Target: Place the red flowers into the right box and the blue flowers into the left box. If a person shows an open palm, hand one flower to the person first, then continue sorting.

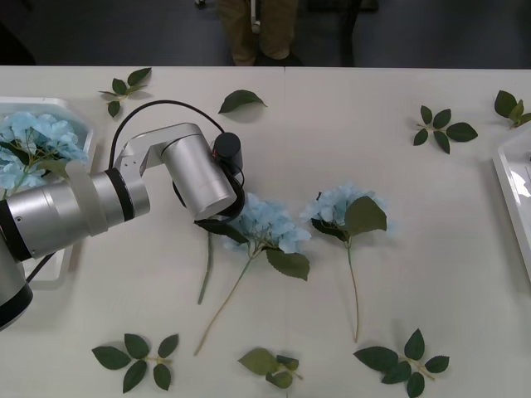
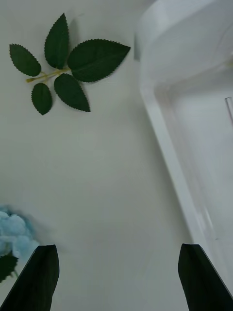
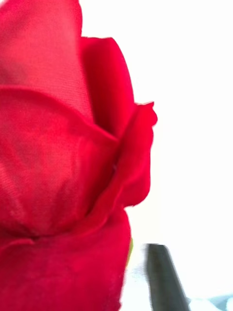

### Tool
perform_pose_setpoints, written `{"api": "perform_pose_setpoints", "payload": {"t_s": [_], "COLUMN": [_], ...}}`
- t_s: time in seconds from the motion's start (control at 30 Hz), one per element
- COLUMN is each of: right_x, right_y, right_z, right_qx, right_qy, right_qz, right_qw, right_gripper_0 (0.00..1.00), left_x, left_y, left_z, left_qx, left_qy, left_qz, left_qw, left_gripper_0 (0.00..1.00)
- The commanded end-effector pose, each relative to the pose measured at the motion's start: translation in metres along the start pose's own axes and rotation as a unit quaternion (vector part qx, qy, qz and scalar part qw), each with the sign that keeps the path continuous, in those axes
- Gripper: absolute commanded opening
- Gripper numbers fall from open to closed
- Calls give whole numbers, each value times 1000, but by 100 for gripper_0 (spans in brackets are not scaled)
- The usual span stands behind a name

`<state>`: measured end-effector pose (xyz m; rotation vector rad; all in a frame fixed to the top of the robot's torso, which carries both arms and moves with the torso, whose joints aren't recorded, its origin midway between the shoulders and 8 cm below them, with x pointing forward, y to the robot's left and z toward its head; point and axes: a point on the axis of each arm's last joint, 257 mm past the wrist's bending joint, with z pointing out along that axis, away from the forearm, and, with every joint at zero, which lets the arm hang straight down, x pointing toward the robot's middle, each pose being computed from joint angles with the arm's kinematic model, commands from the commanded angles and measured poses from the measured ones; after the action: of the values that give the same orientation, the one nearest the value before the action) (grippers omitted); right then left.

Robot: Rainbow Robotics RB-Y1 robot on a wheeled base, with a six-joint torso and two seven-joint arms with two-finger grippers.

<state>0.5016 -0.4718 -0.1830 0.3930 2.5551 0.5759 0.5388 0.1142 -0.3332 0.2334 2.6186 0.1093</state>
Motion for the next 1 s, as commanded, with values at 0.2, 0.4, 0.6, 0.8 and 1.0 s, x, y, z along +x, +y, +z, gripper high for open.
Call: {"api": "perform_pose_setpoints", "payload": {"t_s": [0.2,0.4,0.6,0.8,1.0], "right_x": [30,96,156,192,217], "right_y": [41,56,73,103,144], "right_z": [-4,14,25,38,83], "right_qx": [33,21,7,-5,-8], "right_qy": [-17,-39,-43,-39,-26], "right_qz": [2,-14,-22,-49,-106], "right_qw": [999,999,999,998,994], "right_gripper_0": [72,72,76,81,86], "left_x": [21,25,17,9,-3], "left_y": [21,22,39,67,82], "left_z": [17,17,-1,-60,-127], "left_qx": [-24,-22,-7,24,70], "left_qy": [15,23,41,67,88], "left_qz": [-20,-20,-2,27,54], "left_qw": [999,999,999,997,992], "left_gripper_0": [0,0,0,0,0]}}
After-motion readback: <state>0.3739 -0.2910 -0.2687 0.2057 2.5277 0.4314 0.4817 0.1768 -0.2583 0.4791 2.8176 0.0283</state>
